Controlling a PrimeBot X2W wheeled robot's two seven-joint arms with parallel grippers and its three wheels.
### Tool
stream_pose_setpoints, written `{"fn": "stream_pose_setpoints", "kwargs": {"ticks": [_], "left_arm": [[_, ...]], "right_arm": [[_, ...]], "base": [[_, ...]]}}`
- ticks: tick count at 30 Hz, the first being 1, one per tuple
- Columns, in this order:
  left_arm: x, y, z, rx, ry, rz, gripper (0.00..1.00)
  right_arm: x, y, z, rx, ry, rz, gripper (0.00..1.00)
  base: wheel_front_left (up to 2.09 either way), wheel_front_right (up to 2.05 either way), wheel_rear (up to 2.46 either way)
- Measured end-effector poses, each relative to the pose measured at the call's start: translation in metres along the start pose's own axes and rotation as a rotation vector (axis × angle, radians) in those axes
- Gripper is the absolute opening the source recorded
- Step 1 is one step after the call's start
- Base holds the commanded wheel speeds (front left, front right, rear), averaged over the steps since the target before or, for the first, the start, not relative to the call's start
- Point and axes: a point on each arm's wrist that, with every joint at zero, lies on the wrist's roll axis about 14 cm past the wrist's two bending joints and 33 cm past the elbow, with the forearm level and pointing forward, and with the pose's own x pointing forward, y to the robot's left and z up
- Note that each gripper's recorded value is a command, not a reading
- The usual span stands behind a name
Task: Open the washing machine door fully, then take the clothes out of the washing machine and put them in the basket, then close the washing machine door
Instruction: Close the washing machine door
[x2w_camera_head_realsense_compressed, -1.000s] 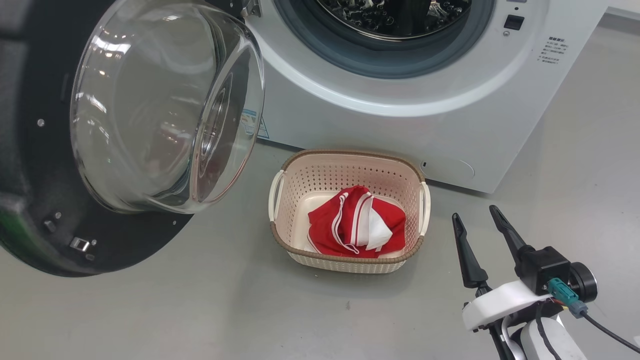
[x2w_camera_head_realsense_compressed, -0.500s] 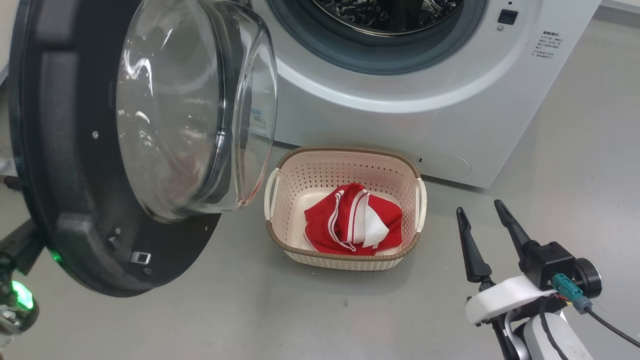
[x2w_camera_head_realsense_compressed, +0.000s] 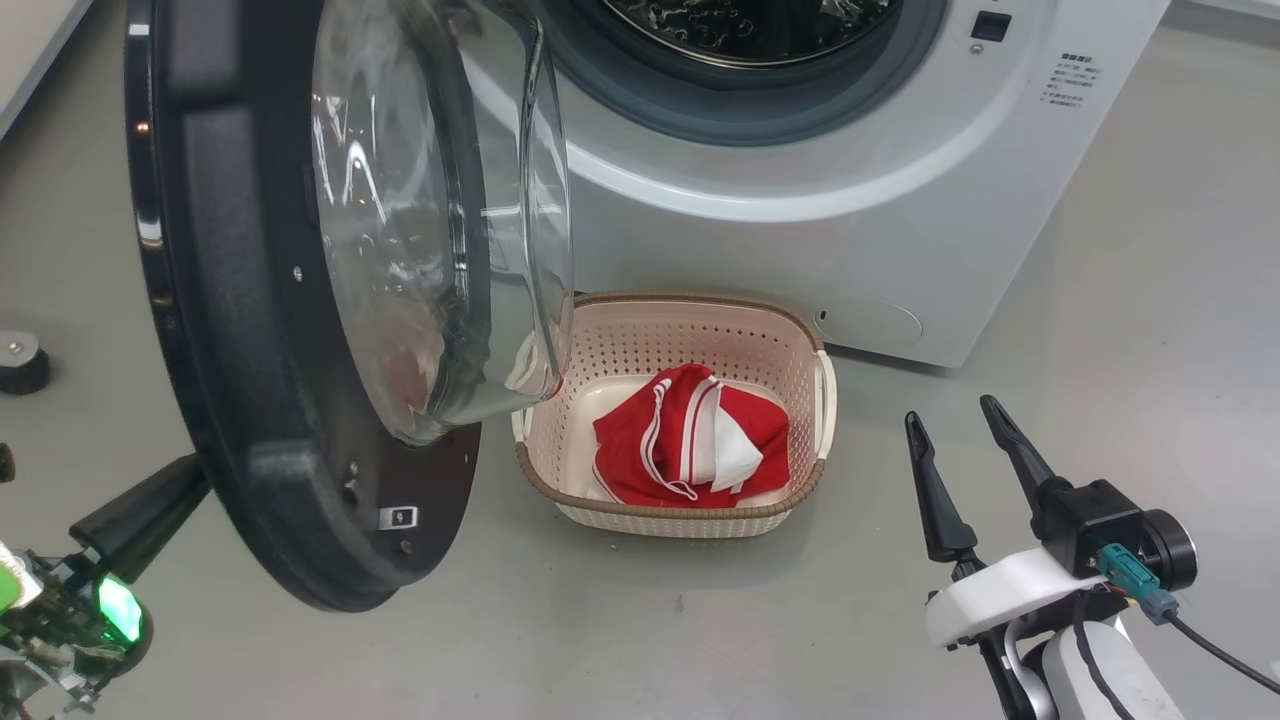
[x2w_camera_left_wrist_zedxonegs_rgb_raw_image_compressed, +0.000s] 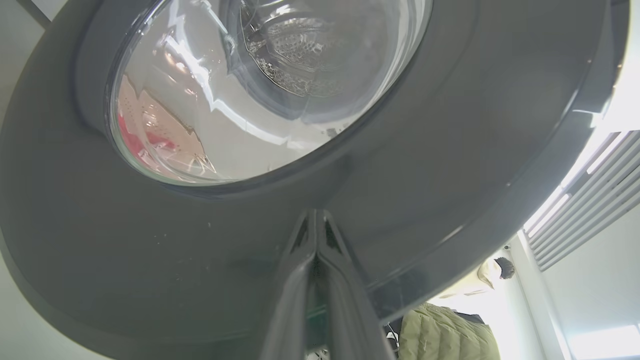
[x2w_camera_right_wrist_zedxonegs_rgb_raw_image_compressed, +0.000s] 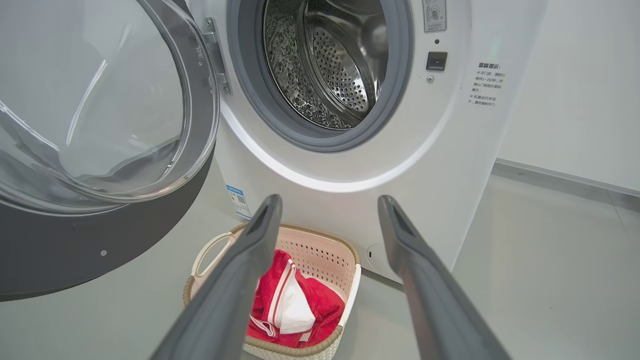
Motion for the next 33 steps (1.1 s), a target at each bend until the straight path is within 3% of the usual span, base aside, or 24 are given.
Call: {"fn": "stream_pose_setpoints", "kwargs": {"ticks": [13, 33], "left_arm": [[0.036, -0.019, -0.044, 0.015, 0.219, -0.099, 0.0], [0.105, -0.025, -0.102, -0.009, 0.519, -0.188, 0.0]], "right_arm": [[-0.011, -0.024, 0.008, -0.006, -0.021, -0.076, 1.0], [-0.051, -0.088, 0.016, -0.005, -0.043, -0.301, 1.0]], "base": [[0.0, 0.0, 0.0], [0.0, 0.0, 0.0]]}}
